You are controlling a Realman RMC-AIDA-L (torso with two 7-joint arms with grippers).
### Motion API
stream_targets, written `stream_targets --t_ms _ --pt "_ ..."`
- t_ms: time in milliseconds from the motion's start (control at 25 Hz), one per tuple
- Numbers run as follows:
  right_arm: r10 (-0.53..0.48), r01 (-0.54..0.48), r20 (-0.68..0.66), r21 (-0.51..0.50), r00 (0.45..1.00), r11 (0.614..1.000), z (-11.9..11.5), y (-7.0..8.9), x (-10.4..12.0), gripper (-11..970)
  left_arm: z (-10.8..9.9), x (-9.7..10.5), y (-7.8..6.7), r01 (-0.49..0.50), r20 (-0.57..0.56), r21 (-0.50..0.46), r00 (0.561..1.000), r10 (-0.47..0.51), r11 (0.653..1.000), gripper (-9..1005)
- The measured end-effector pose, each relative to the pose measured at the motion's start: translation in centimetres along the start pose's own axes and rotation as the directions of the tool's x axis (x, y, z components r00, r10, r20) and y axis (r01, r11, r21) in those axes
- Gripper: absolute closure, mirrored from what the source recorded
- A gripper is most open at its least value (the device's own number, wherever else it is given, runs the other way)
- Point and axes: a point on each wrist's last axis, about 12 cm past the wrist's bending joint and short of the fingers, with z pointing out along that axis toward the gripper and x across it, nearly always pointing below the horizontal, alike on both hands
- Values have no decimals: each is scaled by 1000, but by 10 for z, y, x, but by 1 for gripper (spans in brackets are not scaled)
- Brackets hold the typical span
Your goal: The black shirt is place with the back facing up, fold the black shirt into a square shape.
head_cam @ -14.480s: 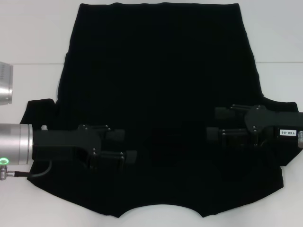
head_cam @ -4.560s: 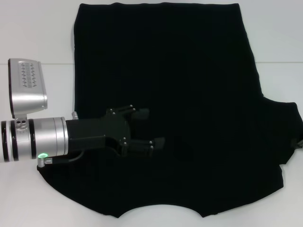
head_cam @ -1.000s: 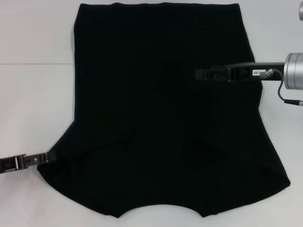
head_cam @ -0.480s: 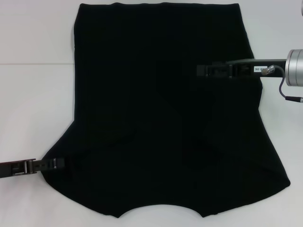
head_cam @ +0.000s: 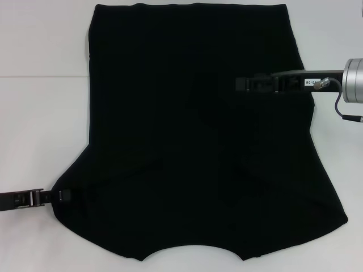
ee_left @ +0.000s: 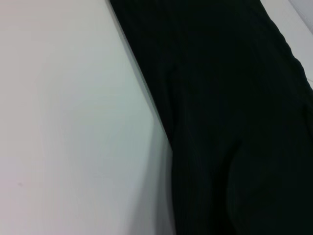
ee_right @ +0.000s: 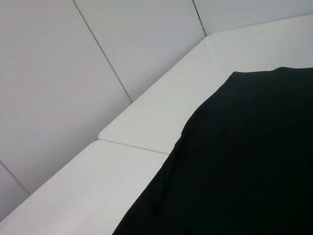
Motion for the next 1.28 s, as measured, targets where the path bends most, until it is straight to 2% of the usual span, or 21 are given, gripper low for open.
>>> stream_targets --t_ms 200,400,600,800,1040,1280 --pt "7 -7 -4 7 1000 1000 -3 -2 2 199 1 -1 -1 -1 -1 4 1000 1 1000 623" --pt "67 -66 -21 40 998 997 -17 -14 11 199 3 -3 -3 -3 -5 22 1000 3 1000 815" --pt "155 -152 -39 67 987 986 -44 -28 29 199 4 -4 -7 -8 -5 49 1000 8 999 893" --pt "277 -270 -63 99 959 958 -80 -42 56 199 5 -4 -8 -10 -1 63 1000 11 998 970" --pt "412 -388 -139 167 901 906 -115 -51 94 199 6 -5 -11 -18 12 86 1000 17 996 970" --pt "468 -431 -185 208 864 878 -130 -52 120 199 9 -6 -12 -19 9 91 1000 19 996 969"
